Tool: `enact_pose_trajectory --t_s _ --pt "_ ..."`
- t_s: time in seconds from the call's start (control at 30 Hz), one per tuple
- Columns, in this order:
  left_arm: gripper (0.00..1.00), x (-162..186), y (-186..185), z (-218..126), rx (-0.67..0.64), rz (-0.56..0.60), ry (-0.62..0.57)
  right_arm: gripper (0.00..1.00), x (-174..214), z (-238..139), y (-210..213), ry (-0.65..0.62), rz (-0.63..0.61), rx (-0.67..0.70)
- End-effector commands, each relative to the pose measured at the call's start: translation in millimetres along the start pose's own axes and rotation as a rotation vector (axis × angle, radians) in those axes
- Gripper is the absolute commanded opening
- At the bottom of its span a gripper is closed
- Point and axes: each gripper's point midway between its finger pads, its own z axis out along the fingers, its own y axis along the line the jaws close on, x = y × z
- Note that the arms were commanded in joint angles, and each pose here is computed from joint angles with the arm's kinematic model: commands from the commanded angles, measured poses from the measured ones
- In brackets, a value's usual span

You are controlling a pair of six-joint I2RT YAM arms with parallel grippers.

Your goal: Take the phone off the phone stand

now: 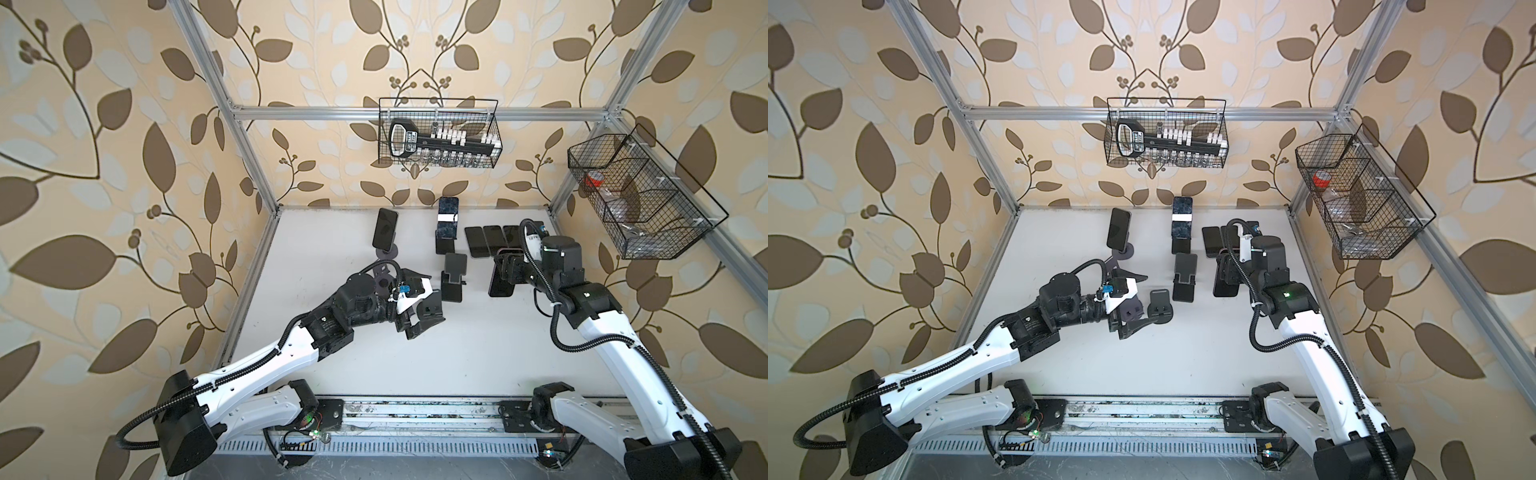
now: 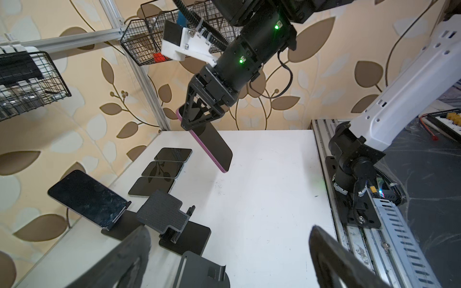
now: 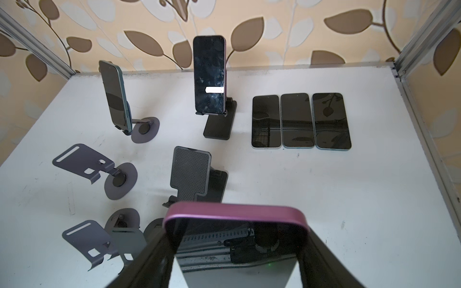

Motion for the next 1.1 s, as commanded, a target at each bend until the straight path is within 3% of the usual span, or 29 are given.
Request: enact_pose_trajectory --t_s 0.0,0.4,1.07 --pt "0.99 0 -12 4 0.057 0.009 -0.01 0.07 -13 4 4 -0.014 -0.006 -0.024" --pt "0.99 7 -36 17 0.135 -0.014 0.015 0.05 -5 24 7 0.04 0.018 -0.057" --pt "0.99 14 -69 29 0.224 -0.015 0.05 0.05 19 7 -6 0.083 -0.01 -0.005"
